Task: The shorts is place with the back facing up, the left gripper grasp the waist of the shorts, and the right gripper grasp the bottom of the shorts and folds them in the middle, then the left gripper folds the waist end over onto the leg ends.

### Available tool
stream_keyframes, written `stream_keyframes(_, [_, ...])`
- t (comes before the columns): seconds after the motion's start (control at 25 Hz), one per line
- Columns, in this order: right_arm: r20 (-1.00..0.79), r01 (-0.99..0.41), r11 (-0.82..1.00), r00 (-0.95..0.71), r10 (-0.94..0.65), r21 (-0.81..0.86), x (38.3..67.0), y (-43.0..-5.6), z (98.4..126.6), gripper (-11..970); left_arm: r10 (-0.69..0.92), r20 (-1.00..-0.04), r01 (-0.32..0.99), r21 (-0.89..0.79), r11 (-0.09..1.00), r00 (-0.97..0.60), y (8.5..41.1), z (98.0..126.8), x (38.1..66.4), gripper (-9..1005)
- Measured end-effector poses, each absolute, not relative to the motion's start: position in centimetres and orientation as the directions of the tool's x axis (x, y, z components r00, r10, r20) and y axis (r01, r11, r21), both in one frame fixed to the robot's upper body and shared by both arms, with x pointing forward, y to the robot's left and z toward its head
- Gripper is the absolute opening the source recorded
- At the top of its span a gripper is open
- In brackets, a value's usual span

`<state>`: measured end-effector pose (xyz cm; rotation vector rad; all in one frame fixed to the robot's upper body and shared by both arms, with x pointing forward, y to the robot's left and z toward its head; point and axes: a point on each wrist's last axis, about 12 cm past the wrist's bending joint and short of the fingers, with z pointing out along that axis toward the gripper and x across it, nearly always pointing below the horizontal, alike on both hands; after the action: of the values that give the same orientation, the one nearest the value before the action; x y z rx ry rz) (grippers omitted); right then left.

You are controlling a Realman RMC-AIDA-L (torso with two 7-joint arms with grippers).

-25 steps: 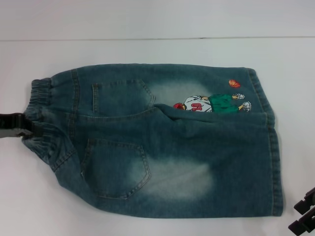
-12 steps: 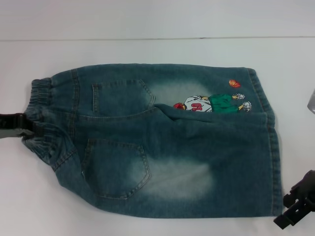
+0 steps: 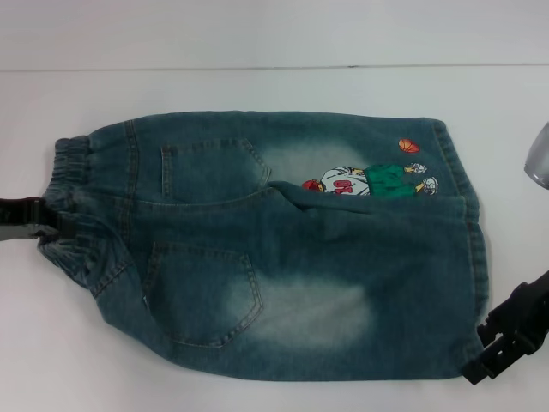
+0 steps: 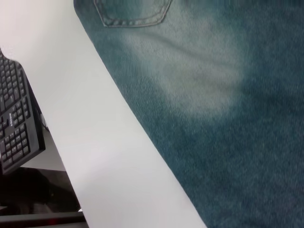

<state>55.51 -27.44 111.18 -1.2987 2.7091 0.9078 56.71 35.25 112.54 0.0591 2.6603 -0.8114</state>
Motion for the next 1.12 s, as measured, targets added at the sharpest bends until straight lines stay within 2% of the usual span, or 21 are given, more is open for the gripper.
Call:
stream_keyframes(0.28, [-0.267, -0.751, 0.451, -0.617, -0.741, 0.483, 55.9, -26.3, 111.3, 765, -0.064, -0.353, 0.143, -0.529, 0.836, -0.934, 35.3, 112.5, 56.8, 33])
stream_keyframes(0.36, [-0.27, -0.754, 0.448, -0.613, -0.743, 0.479, 56.0, -26.2, 111.4, 540, -0.063, -0.353, 0.143, -0.529, 0.837, -0.934, 35.3, 112.6, 56.8, 33])
stream_keyframes(0.6, [-0.264, -0.755, 0.455, -0.613, -0.744, 0.471, 56.2, -26.0, 111.4, 328, -0.065, -0.352, 0.141, -0.529, 0.837, -0.934, 35.4, 112.5, 56.7, 33])
stream_keyframes(1.12, [-0.297, -0.758, 0.452, -0.618, -0.729, 0.47, 56.1, -26.1, 111.0, 61, -0.071, -0.347, 0.135, -0.533, 0.835, -0.935, 35.3, 112.4, 56.6, 32])
